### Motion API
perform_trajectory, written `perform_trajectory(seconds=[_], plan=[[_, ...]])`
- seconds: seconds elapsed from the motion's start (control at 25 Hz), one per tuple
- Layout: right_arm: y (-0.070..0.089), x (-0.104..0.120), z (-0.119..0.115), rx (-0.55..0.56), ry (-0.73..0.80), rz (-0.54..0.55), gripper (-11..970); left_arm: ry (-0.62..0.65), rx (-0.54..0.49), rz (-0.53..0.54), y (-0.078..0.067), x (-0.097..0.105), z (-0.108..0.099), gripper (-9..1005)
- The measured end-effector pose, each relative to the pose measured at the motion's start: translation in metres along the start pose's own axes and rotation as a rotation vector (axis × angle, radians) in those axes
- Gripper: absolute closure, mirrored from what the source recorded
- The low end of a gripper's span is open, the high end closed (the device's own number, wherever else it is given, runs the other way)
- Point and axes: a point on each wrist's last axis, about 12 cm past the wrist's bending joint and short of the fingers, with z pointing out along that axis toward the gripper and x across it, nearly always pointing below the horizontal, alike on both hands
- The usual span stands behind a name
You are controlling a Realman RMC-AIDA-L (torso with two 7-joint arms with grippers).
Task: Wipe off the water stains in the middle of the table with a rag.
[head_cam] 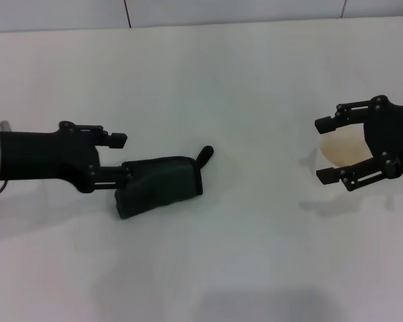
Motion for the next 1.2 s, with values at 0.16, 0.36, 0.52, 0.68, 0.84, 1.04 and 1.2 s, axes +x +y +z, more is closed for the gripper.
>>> perform_trajectory(seconds=[0.16, 0.36, 0.52, 0.68, 0.84, 1.04, 1.2], plan=[[-0.001, 0.000, -0.001, 0.004, 0.000, 0.004, 101, -0.077, 0.022, 0.057, 0.000, 0.016, -0.015, 337], [-0.002, 0.000, -0.008, 0.030, -0.012, 0.010, 101, -0.136, 0.055, 0.120, -0.003, 0.037, -0.026, 335], [-0.001, 0.002, -0.013, 0.053, -0.022, 0.015, 101, -0.145, 0.096, 0.164, -0.006, 0.049, -0.028, 341], [0.000, 0.005, -0.015, 0.069, -0.035, 0.018, 101, -0.146, 0.121, 0.169, -0.006, 0.053, -0.032, 345], [0.002, 0.007, -0.018, 0.078, -0.052, 0.016, 101, -0.140, 0.149, 0.174, -0.007, 0.054, -0.037, 345], [0.004, 0.009, -0.023, 0.091, -0.067, 0.020, 101, -0.140, 0.182, 0.177, -0.010, 0.059, -0.039, 345], [0.004, 0.009, -0.025, 0.094, -0.080, 0.020, 101, -0.151, 0.209, 0.182, -0.012, 0.062, -0.040, 345]])
